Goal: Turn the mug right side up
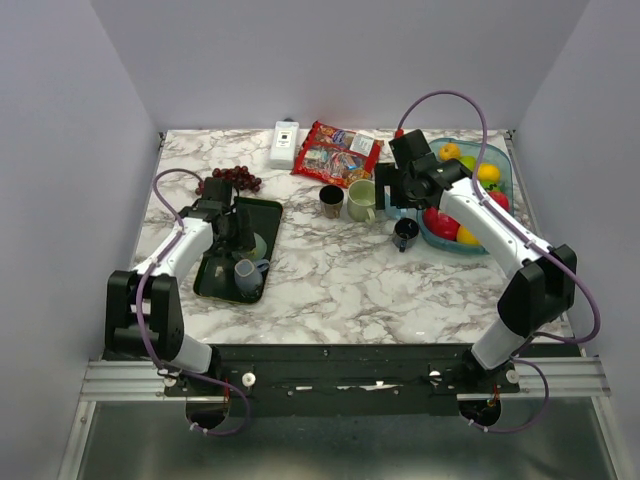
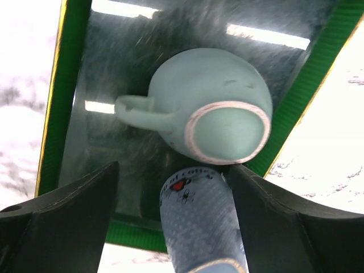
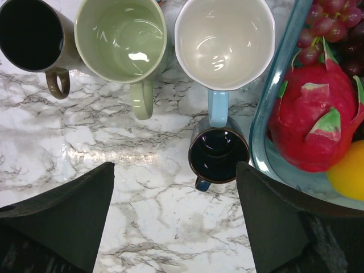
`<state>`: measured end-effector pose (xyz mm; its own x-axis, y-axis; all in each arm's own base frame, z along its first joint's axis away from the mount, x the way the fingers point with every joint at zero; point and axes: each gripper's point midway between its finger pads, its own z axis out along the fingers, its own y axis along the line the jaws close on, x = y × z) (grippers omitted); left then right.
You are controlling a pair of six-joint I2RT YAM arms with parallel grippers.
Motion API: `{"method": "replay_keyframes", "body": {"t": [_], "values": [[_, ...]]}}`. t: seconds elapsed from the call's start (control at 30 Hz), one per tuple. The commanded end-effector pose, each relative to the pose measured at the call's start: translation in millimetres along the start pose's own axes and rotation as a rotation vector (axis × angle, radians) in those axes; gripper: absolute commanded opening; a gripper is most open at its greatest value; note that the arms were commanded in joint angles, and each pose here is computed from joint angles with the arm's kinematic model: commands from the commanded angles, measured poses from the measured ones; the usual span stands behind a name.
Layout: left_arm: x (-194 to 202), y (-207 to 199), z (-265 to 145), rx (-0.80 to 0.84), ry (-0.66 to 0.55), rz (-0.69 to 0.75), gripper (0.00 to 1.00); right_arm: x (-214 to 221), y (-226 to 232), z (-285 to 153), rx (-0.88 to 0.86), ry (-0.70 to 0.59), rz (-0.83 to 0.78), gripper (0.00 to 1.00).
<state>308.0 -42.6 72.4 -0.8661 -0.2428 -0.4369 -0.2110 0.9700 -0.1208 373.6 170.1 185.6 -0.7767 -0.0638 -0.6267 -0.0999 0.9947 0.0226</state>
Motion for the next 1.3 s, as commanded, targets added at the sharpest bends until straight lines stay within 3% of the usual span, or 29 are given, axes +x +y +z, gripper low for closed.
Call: {"method": "replay_keyframes", "body": {"t": [0.0, 0.23, 0.63, 0.97, 1.17, 1.27], "values": [[-21.4, -14.4, 5.7, 0.059, -0.039, 0.171, 0.89, -1.4, 5.1, 4.2, -0.011, -0.001, -0.01, 0.93], [-34.5, -24.1, 17.8, 0.107, -0.078, 0.272, 0.92, -5.4, 8.2, 5.5, -0.022, -0.001, -0.025, 0.93], [-57.6, -9.1, 10.7, -0.009, -0.14, 0.347, 0.94, -15.4, 11.2, 2.5, -0.033, -0.015, -0.041, 0.93], [-63.1, -28.4, 25.4, 0.106, -0.172, 0.485, 0.96, -25.7, 19.5, -5.7, -0.077, -0.015, -0.068, 0.93], [-58.1, -27.5, 41.9, 0.105, -0.15, 0.477, 0.95, -22.8, 25.7, -4.6, -0.107, 0.0, -0.053, 0.93], [-54.6, -24.3, 46.8, 0.09, -0.13, 0.47, 0.89, -21.7, 23.7, -4.1, -0.096, 0.001, -0.047, 0.93]]}}
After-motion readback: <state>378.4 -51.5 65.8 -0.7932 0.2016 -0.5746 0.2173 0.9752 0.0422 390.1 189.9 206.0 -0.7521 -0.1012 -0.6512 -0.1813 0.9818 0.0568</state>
